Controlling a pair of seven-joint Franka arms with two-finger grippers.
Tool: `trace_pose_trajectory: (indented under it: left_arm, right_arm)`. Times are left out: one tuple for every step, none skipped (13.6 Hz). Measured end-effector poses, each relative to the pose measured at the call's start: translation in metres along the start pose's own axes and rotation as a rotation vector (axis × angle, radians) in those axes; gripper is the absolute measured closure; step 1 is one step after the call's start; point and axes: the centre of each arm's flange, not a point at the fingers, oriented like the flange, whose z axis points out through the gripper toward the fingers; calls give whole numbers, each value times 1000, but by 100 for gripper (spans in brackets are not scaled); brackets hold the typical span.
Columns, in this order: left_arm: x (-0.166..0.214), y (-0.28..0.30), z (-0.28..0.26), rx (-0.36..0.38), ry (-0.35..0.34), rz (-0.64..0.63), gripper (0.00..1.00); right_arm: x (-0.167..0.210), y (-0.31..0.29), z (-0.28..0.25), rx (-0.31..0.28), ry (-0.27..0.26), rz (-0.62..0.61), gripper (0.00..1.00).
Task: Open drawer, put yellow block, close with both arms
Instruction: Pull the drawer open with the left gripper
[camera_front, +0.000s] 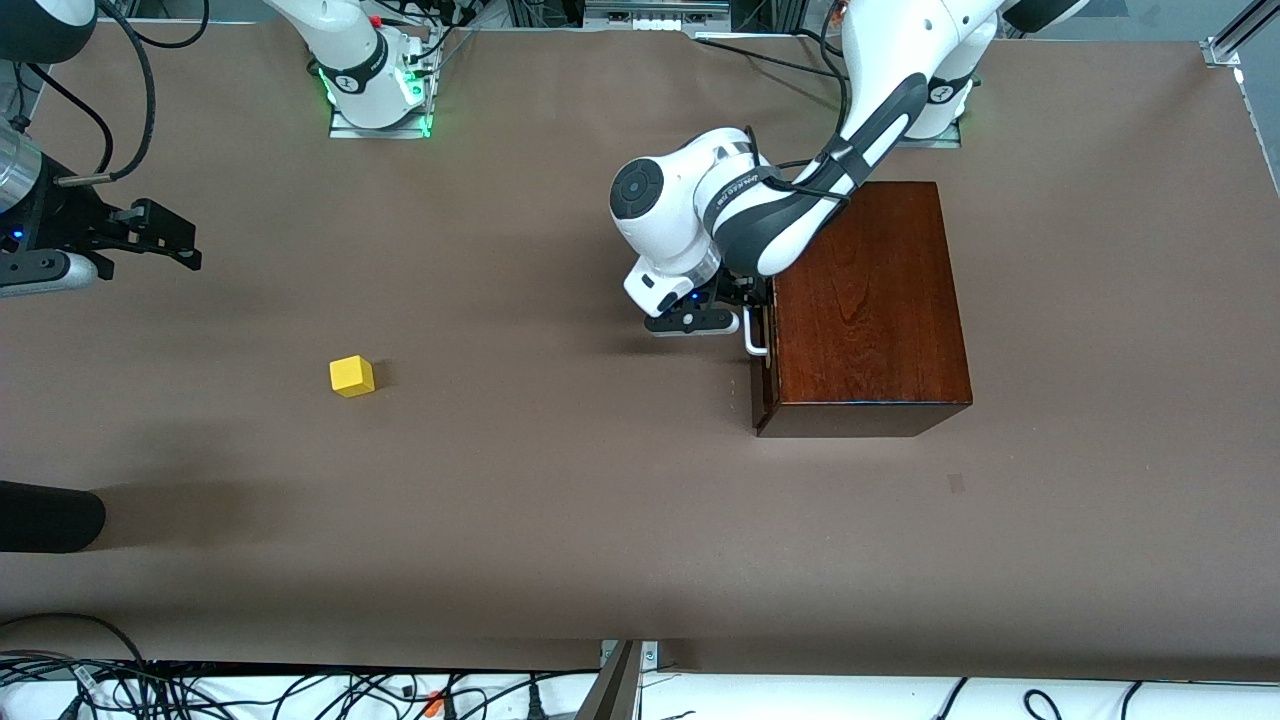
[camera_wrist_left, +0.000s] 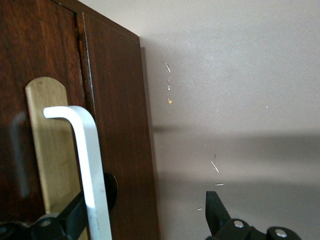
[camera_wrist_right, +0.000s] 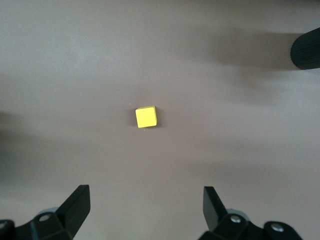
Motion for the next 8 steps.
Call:
trace_pose_trajectory:
  left_arm:
    - [0, 0, -1, -3, 2, -1, 0]
    - [0, 1, -1, -7, 4, -1, 0]
    - [0, 2, -2, -7, 5, -2, 0]
    - [0, 2, -2, -7, 5, -7, 0]
    - [0, 2, -2, -9, 5, -13, 0]
    - [-1, 3, -1, -10, 6, -19, 0]
    - [-1, 3, -1, -11, 7, -22, 0]
    - [-2, 5, -2, -11, 8, -22, 0]
  right_arm:
    - [0, 0, 0, 0, 0, 0, 0]
    - [0, 0, 0, 0, 0, 0, 0]
    - [0, 0, 0, 0, 0, 0, 0]
    - [0, 0, 0, 0, 0, 0, 0]
    - [0, 0, 0, 0, 0, 1, 0]
    - [0, 0, 0, 0, 0, 1, 0]
    - [0, 1, 0, 0, 0, 1, 0]
    - [0, 1, 0, 0, 0, 1, 0]
